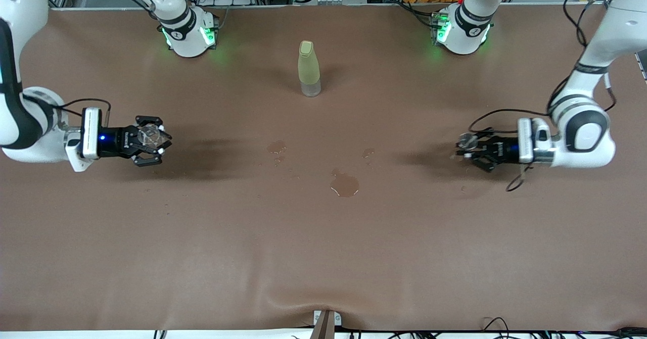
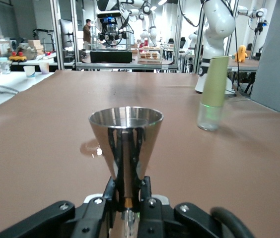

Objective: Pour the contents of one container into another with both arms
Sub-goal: 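Move the beaker and jigger apart back toward their start spots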

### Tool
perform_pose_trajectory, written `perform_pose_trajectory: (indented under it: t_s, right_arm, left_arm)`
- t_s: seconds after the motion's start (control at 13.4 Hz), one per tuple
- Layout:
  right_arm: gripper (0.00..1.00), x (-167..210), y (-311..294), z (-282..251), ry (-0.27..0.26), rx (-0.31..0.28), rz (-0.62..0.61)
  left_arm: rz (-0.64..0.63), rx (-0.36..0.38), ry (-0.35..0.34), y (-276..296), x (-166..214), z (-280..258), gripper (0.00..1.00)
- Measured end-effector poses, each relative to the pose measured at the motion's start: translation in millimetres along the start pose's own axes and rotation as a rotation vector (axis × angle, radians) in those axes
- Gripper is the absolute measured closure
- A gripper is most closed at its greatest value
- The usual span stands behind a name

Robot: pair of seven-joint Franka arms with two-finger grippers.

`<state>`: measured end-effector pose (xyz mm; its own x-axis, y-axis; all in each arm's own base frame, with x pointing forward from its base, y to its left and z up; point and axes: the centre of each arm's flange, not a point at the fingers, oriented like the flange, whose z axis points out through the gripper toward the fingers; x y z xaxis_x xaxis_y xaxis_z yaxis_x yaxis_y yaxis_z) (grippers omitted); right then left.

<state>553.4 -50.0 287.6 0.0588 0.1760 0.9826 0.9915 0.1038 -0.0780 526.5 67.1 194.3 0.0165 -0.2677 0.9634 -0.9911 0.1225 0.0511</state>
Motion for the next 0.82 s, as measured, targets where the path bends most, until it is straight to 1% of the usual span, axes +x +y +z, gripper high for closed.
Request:
perform_pose_trajectory:
  t_s: [0.15, 0.3, 0.6, 0.82]
  right_arm:
    - [0.85, -24.6, 2.7, -9.6, 0.008, -0.005, -0.039]
    - [0.85, -53.5, 1.7, -14.5, 0.014, -0.005, -0.07]
    - [0.85, -121.1, -1.7, -12.1, 0.042, -0.004, -0.116]
    - [0.85, -158.2, -1.4, -3.8, 0.058, 0.007, -0.125]
  left_arm:
    - [-0.036, 0.018, 0.003, 26.2, -27.8, -40.3, 0.79]
    - [-0.058, 0.046, 0.014, 40.3, -47.7, -60.3, 0.79]
    - [-0.088, 0.045, 0.043, 48.1, -84.0, -62.8, 0.79]
    - [-0.098, 0.056, 0.057, 48.6, -99.1, -65.2, 0.79]
